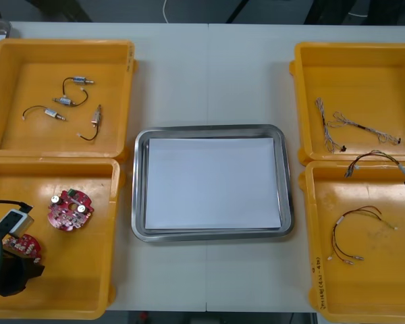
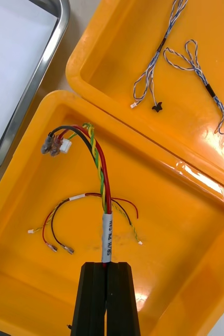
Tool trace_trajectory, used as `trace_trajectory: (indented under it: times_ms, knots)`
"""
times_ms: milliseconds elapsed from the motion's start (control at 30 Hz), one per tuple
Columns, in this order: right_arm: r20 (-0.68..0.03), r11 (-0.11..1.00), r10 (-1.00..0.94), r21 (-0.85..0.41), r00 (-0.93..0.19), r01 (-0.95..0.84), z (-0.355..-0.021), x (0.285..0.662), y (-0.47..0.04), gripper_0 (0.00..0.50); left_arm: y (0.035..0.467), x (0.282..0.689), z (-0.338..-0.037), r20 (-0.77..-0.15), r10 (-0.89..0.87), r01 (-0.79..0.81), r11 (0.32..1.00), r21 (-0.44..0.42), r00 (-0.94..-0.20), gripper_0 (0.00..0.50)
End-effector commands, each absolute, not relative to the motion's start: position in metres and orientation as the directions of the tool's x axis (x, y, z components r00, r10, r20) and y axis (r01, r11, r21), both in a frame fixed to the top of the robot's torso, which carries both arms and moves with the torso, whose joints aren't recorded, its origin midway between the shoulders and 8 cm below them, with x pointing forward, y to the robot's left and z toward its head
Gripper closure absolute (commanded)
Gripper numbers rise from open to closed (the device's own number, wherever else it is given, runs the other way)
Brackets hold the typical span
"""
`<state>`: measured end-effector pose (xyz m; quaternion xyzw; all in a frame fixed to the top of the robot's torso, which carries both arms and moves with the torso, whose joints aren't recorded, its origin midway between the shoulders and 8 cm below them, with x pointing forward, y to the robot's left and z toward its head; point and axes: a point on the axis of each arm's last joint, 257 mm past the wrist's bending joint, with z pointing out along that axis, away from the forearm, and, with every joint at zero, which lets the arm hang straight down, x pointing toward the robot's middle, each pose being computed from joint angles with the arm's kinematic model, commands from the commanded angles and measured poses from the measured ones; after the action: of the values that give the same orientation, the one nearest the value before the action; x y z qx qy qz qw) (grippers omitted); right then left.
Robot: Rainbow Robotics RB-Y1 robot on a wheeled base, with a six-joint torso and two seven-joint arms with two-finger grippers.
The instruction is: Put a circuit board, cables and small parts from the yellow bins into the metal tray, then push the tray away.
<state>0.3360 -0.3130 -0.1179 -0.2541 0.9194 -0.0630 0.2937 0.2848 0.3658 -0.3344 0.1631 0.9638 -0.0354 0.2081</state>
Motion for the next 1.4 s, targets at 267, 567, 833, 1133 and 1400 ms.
trace_trajectory:
  times_ms: [267,567,833,1133,1400]
  knots:
    - [-0.439,0.824,-0.566,-0.296,-0.698,-0.483,-0.128,0.334,-0.324,0.500,0.372,0.273,-0.350,-0.396,0.365,0.384,0.923,0.032,-0.843,0.000]
    - [-0.442,0.823,-0.568,-0.305,-0.694,-0.479,-0.125,0.336,-0.324,0.500,0.370,0.276,-0.348,-0.403,0.366,0.387,0.921,0.031,-0.839,0.500]
    - [-0.446,0.822,-0.569,-0.310,-0.691,-0.477,-0.124,0.337,-0.324,0.500,0.371,0.277,-0.347,-0.405,0.368,0.388,0.921,0.034,-0.837,0.500]
    - [-0.450,0.824,-0.566,-0.307,-0.691,-0.476,-0.123,0.338,-0.323,0.500,0.372,0.285,-0.336,-0.411,0.369,0.388,0.921,0.039,-0.834,0.500]
    - [-0.453,0.824,-0.566,-0.307,-0.689,-0.476,-0.121,0.339,-0.323,0.500,0.373,0.289,-0.301,-0.392,0.380,0.392,0.918,0.051,-0.838,0.500]
